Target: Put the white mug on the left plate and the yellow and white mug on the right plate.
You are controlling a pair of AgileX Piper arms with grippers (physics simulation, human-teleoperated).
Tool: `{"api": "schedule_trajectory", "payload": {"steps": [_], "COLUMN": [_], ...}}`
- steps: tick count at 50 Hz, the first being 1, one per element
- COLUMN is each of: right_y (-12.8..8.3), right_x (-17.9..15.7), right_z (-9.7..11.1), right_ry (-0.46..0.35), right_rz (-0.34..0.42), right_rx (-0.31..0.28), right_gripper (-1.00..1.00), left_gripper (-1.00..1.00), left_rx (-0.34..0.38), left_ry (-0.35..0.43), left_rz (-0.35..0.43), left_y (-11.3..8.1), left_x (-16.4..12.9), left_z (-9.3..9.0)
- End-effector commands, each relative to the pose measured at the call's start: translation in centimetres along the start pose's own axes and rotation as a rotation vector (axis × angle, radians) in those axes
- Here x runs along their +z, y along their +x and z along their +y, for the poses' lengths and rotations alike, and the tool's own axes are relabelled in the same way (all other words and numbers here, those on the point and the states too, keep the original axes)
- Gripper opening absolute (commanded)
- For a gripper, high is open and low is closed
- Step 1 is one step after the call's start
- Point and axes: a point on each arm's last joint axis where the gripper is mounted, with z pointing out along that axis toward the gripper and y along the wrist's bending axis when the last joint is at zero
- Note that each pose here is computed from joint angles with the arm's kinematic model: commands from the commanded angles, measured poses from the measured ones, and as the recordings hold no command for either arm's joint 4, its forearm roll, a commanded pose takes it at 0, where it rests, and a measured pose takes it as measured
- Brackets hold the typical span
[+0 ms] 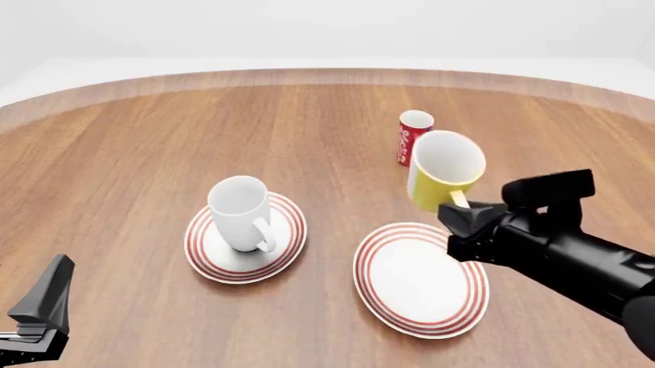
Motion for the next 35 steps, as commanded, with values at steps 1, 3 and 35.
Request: {"api": "schedule_trajectory", "payload": {"steps": [1, 3, 35], "right_y": [0.9, 1.2, 4.0], "right_x": [-1.1, -1.1, -2.1], "right_z": [0.3, 0.3, 0.2], "right_ry": [-0.021, -0.024, -0.045], "right_rz": [0.014, 0.021, 0.066], "right_rx": [-0.005, -0.007, 0.010], "right_gripper": [-1.00, -1.00, -1.00], "left_gripper": [1.00, 1.00, 1.00], "left_rx": [0.000, 0.000, 0.000], "left_ry": [0.000, 0.000, 0.000], "left_rz": [0.000, 0.000, 0.000], "left_y": [0.0, 0.0, 0.0], "left_x": [0.0, 0.0, 0.0], "left_z": [0.0, 0.0, 0.0]}}
